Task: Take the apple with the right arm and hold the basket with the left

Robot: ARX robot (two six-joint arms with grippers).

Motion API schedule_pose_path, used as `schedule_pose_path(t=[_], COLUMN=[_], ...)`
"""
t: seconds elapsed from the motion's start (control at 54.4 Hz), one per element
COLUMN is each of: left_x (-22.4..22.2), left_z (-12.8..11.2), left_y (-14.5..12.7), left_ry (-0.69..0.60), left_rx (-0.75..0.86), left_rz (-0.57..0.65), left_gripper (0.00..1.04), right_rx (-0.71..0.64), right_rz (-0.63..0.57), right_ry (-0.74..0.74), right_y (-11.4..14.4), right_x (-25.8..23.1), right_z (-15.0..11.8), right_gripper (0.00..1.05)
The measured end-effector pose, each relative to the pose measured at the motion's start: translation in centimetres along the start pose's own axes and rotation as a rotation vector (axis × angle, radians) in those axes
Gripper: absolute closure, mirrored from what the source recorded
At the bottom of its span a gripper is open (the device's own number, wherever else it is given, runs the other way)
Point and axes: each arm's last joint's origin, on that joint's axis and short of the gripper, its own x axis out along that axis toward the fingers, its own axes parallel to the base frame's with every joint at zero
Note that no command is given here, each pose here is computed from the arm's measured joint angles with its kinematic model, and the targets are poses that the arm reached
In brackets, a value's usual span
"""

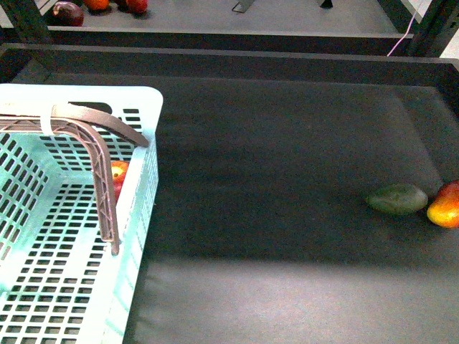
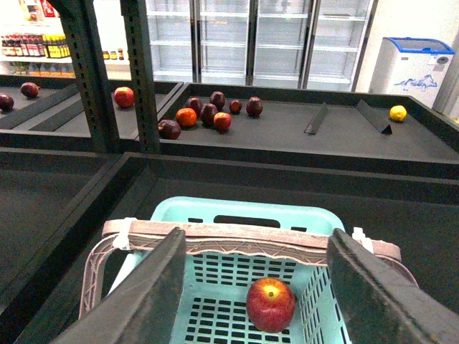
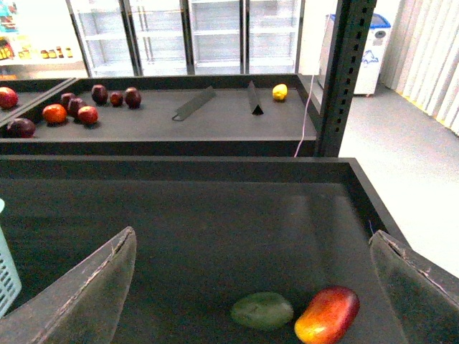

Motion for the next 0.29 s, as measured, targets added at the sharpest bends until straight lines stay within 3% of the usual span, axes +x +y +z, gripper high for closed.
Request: schedule_pose_path(t=[0.202, 0.294], left_x=[0.00, 0.00], left_z=[0.00, 0.00], left_y=[0.00, 0.00], left_ry=[0.000, 0.000], left_rx=[0.000, 0.002], left_rz=[0.000, 0.000], left_gripper=[0.07, 0.08], right_rx=[0.000, 0.000], right_rz=[0.000, 0.000], right_ry=[0.000, 0.000], right_y=[0.00, 0.00], right_x=[0.00, 0.00], right_z=[0.00, 0.00], right_gripper=[0.09, 0.09])
